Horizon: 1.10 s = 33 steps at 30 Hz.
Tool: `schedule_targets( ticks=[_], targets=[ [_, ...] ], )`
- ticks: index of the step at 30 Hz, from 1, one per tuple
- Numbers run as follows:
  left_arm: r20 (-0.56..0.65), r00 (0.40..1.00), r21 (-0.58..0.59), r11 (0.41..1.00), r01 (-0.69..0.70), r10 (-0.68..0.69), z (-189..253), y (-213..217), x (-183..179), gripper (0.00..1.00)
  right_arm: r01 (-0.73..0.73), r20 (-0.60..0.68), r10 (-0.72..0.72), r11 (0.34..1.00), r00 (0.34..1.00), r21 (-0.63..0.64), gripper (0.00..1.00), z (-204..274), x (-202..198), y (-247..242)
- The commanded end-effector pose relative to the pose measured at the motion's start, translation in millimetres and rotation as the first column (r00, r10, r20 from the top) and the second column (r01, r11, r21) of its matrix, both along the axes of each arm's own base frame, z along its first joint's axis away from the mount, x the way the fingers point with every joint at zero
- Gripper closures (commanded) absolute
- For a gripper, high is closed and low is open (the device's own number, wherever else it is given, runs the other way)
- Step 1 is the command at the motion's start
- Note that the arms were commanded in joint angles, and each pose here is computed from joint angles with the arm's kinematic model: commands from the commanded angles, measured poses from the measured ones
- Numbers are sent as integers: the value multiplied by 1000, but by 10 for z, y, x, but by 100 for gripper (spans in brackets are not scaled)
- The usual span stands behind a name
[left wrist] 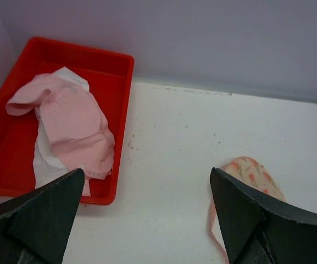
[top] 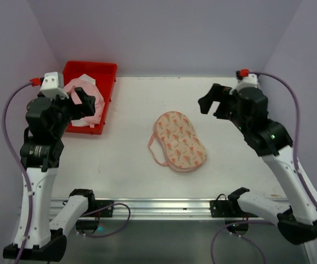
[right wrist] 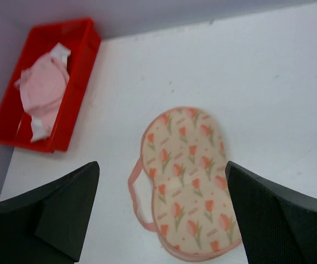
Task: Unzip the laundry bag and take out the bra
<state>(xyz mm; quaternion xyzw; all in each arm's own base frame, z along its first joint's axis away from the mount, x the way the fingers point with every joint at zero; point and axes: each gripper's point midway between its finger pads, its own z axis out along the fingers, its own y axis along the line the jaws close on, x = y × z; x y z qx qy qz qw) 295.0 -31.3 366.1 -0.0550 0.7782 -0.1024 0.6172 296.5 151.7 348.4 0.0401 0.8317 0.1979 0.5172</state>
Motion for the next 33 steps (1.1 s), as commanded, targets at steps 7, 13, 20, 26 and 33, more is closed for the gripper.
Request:
schedule_targets(
  ticks=[7,13,20,26,33],
  targets=[
    [144,967,-14,978,-210,209,380,417,-1201,0,339,302,-330,940,894,23,1,434,-939,-1295],
    [178,944,-88,960,-267,279,159,529,-1525,0,328,446,-335,940,830,96,1,462,-1464,-1609],
    [123,959,-98,965,-244,255,-151,476,-1513,0,307,482,-331,943,811,132,1,265,-1661,-1689],
    [93,963,-101,965,-242,252,-344,454,-1471,0,294,476,-310,949,823,111,1,127,-1650,-1655],
    [82,962,-108,962,-251,260,-407,454,-1432,0,285,471,-297,953,831,98,1,128,-1607,-1614]
  ],
)
